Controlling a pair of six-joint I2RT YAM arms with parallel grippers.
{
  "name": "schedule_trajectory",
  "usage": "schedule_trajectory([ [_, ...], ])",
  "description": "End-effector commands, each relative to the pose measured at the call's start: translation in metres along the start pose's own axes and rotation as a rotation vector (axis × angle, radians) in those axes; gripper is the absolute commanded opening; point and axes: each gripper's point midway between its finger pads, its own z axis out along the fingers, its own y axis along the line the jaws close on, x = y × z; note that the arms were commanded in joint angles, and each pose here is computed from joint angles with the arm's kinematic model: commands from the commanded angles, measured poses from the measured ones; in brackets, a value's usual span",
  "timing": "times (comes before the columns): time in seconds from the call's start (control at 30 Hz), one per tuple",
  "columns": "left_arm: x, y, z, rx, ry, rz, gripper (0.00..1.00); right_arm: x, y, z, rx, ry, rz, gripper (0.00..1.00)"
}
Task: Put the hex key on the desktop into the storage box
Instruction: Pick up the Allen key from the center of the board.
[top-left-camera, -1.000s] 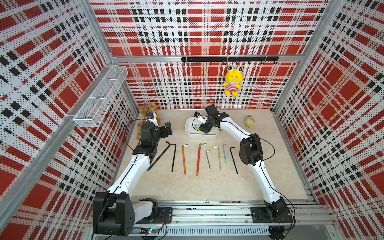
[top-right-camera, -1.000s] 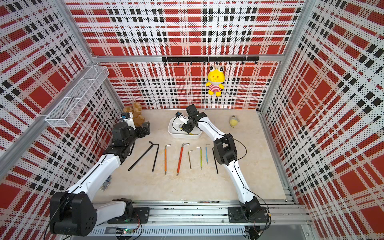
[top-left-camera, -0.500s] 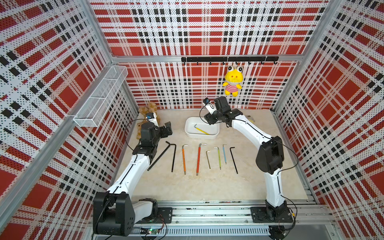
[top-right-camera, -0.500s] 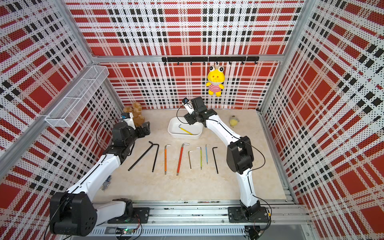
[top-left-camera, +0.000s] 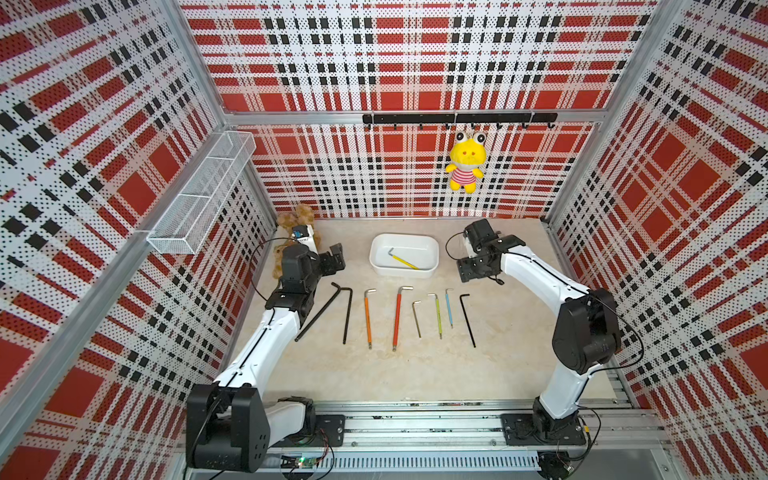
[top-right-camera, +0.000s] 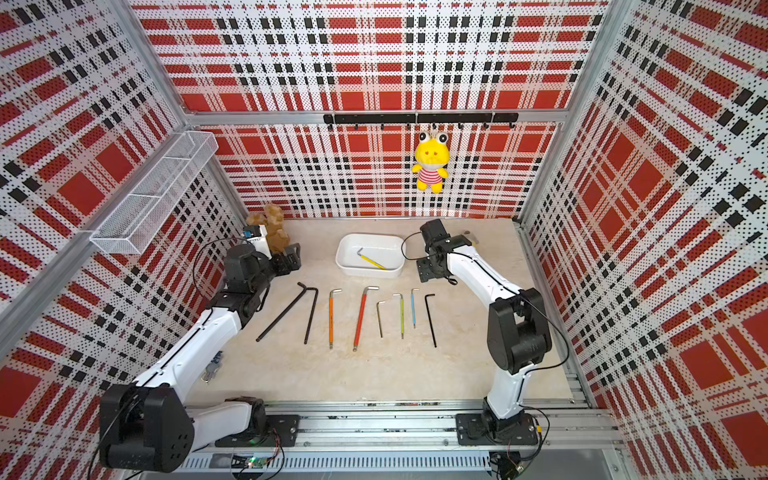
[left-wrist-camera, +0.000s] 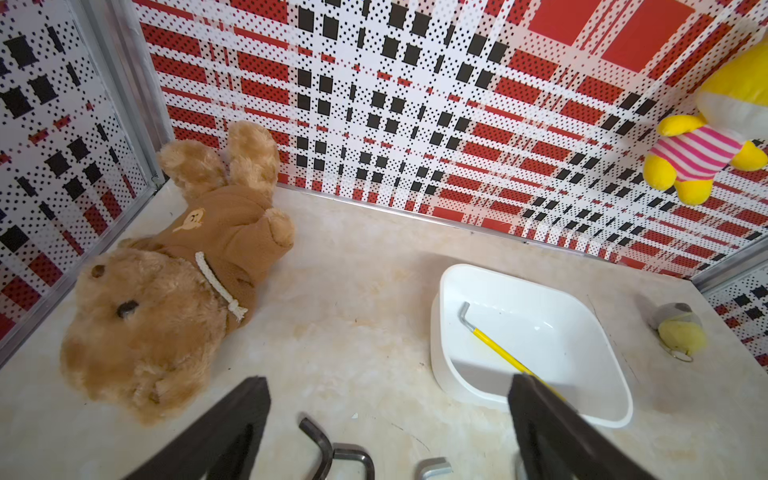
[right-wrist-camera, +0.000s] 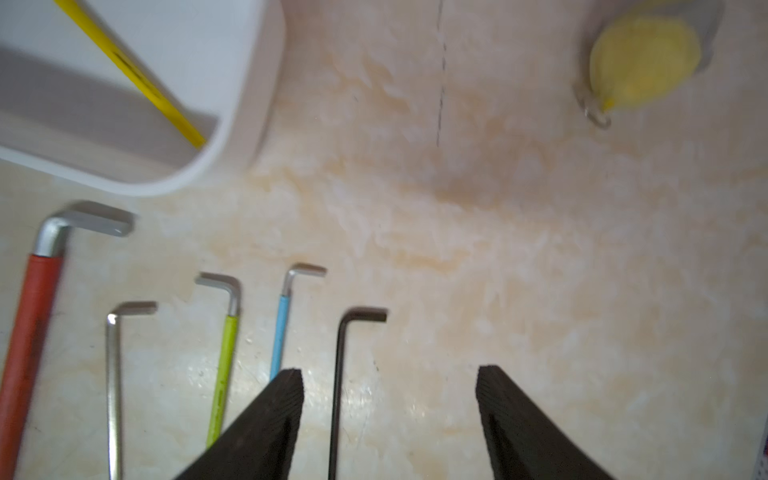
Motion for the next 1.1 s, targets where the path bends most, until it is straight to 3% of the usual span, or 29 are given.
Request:
schedule_trajectory([
  [0.0,-0.001,-0.006,0.0,0.019,-0.007,-0.003,0.97,0.022,0.006,-0.009,-0.039,0.065,0.062,0.74],
  [0.33,-0.005,-0.007,-0.008,0.01,-0.03,0.008,0.97,0.062,0.027,0.035,-0.122,0.191,0.102,0.66],
  [0.93,-0.004,-0.009,-0.006,0.012,-0.028,0.014,0.97,0.098,0.043,0.073,-0.082,0.281,0.097,0.57],
  [1.07,-0.004,-0.009,-0.007,0.012,-0.03,0.014,0.97,0.104,0.04,0.078,-0.061,0.296,0.093,0.5],
])
